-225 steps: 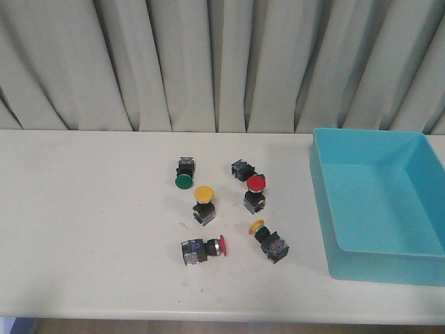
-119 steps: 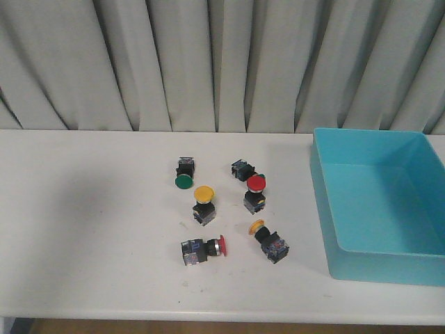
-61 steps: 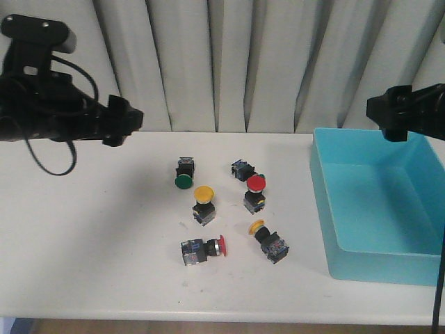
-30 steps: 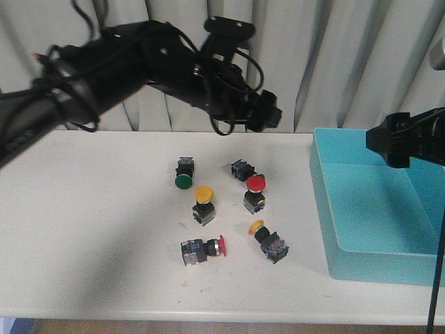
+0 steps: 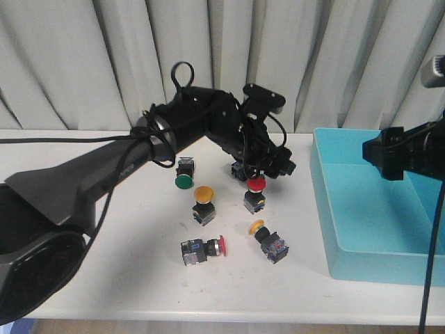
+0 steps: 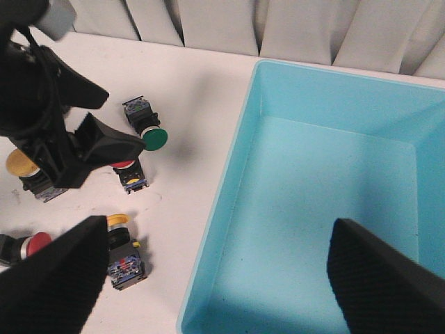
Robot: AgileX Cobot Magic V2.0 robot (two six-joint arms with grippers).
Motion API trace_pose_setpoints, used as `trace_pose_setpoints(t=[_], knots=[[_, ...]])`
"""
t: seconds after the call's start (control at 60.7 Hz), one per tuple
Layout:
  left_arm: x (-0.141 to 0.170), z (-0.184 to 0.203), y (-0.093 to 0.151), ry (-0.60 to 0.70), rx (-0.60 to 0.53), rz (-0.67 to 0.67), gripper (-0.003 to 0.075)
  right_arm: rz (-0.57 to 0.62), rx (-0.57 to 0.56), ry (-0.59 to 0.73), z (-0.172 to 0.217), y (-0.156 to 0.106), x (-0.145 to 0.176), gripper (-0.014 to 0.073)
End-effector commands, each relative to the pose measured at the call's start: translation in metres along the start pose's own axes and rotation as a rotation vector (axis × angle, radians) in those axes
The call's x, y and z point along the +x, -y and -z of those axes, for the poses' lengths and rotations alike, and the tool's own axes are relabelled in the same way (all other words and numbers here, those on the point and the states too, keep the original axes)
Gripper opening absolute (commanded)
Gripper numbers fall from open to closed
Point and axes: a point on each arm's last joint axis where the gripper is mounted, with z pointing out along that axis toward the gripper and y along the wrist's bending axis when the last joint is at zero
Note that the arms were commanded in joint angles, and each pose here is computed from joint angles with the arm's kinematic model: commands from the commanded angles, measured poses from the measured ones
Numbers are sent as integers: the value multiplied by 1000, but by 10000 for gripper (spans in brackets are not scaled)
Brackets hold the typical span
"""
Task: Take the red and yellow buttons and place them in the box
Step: 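Reach the left gripper down over the red-capped button, then close the left gripper on the red button and lift it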
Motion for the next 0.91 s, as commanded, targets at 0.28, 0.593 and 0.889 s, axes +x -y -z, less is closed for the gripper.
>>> trace_pose_setpoints(t=[0.28,0.593,0.889], knots=[[-13,6,-1,83,-24,13,575,0,-3,118,4,-1,-8,590],[-1,-11,-11,25,-46,63,575,-1,-4,108,3,-1,-6,590],[1,-12,-16,11,-47,72,440,-1,-4,108,3,-1,-6,590]])
